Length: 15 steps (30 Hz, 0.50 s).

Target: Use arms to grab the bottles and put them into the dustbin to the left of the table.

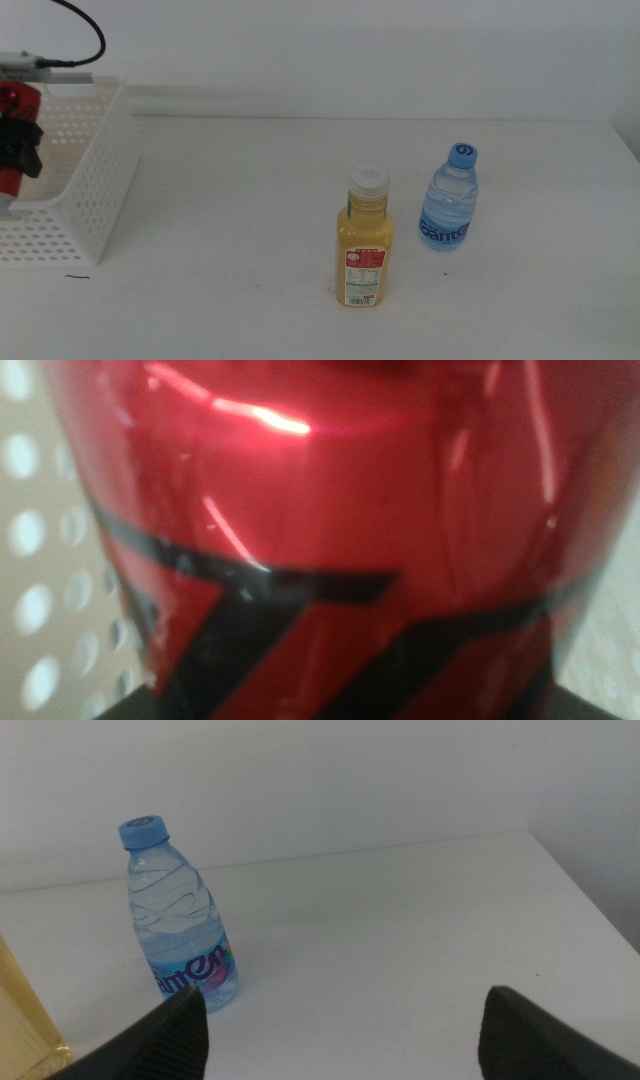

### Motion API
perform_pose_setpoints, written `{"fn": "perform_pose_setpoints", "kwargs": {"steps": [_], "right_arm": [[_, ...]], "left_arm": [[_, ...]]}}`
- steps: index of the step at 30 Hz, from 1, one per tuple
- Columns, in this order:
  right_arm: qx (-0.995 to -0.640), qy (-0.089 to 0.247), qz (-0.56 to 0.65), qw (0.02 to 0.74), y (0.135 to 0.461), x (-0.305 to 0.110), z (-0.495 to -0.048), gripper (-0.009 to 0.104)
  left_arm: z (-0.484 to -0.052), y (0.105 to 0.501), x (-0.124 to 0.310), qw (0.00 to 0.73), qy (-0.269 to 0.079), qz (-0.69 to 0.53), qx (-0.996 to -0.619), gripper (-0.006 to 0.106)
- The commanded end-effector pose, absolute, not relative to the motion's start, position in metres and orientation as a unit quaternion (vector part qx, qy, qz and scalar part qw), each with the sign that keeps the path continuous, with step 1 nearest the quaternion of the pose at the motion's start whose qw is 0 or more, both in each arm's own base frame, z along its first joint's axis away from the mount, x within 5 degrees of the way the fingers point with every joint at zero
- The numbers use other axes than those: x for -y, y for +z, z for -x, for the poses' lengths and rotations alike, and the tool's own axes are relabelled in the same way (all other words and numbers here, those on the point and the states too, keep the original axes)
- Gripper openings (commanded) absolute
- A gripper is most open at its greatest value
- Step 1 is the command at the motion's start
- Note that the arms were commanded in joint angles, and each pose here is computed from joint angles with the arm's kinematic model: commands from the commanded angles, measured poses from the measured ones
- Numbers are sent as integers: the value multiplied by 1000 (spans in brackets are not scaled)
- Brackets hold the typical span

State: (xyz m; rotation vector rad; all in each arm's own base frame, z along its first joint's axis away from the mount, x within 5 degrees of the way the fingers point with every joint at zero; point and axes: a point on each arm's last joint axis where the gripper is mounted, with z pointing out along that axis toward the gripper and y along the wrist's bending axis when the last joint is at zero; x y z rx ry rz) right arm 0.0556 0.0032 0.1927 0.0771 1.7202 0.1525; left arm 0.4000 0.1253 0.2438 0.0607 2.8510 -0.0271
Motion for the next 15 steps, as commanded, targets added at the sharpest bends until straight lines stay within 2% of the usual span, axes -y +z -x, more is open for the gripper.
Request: {"fn": "perform_pose_setpoints", "kwargs": {"steps": [1,4,8,11,15], "right_arm": [[-756,57,-30,652,192,-3,-55,87],[-756,57,-30,652,192,-3,-55,87],[-756,57,-30,652,192,-3,-55,87],[-756,57,-30,652,192,-3,-55,87],[-756,57,-30,652,192,-3,-55,87]], "left_arm": [[-407,245,-125,170,-14,-22,-985,-2],[-411,237,-125,169,-21,-23,-985,0],[-412,231,-124,163,-24,-23,-986,9],[-413,231,-122,160,-16,-31,-987,19],[-414,231,-118,159,-14,-38,-987,41]]}}
